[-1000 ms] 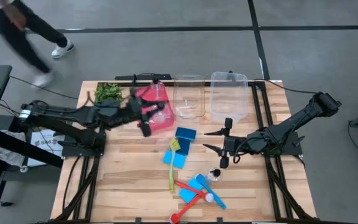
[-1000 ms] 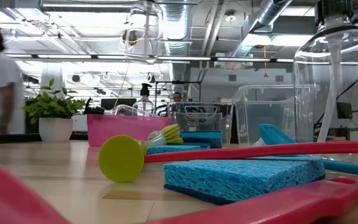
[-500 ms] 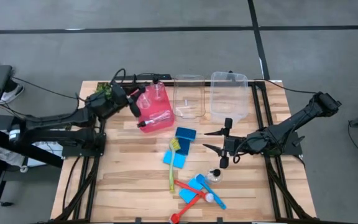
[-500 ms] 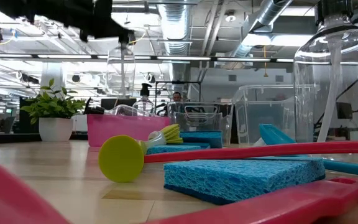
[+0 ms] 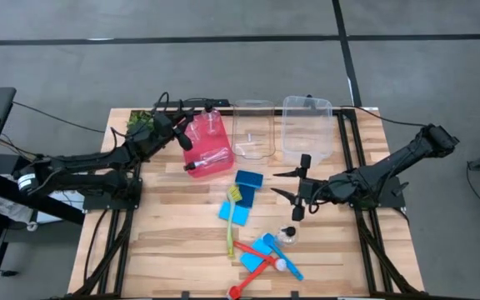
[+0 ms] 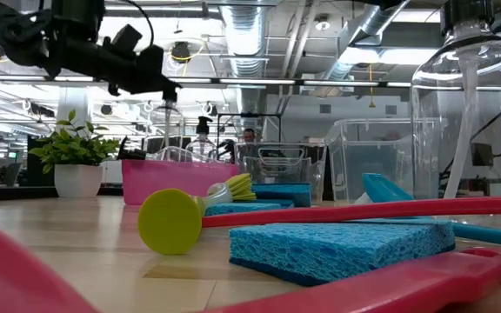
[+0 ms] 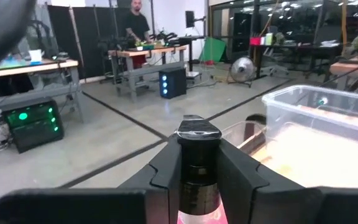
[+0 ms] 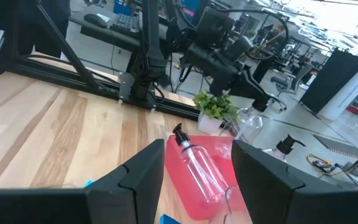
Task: Pick & Place Kitchen Sink Supplies
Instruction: Put the transparent soap dispenser into the red bin
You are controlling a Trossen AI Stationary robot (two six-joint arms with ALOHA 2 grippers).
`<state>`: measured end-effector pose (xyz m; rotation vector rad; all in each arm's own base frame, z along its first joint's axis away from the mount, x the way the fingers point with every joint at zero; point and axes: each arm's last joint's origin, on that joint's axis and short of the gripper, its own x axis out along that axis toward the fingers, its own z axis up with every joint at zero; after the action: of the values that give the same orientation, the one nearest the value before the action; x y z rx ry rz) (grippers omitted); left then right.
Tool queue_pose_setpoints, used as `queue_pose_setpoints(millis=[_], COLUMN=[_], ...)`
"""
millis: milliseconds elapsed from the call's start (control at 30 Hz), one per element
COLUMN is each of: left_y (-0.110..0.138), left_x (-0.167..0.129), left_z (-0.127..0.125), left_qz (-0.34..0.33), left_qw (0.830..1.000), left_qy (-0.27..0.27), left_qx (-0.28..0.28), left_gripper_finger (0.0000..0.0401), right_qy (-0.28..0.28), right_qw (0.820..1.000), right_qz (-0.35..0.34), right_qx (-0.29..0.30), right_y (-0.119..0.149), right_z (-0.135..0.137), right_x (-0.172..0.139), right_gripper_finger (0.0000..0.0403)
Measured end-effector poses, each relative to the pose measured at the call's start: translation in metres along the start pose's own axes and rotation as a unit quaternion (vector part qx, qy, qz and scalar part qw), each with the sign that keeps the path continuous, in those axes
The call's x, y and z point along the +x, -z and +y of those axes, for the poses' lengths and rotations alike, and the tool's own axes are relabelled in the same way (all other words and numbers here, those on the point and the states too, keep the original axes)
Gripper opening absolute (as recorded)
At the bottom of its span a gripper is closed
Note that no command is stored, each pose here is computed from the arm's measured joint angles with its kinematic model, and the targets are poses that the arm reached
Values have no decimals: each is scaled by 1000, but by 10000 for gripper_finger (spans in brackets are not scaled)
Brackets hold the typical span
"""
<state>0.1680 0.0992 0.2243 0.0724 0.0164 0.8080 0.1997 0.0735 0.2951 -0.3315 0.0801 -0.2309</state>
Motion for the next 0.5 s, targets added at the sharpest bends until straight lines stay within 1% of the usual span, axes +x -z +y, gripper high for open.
queue_pose_setpoints(millis=[267,500], left_y=[18,23], left_x=[14,21], left_z=[4,9], left_qz=[41,36], left_qw=[999,998], left_qy=[-29,-50], left_qx=[9,3], left_gripper_finger=[78,79], right_qy=[4,3], right_qw=[1000,1000], right_qz=[2,3], right_qx=[9,8], right_y=[1,1], right_z=[-2,-1], right_x=[1,1], right_gripper_finger=[182,182])
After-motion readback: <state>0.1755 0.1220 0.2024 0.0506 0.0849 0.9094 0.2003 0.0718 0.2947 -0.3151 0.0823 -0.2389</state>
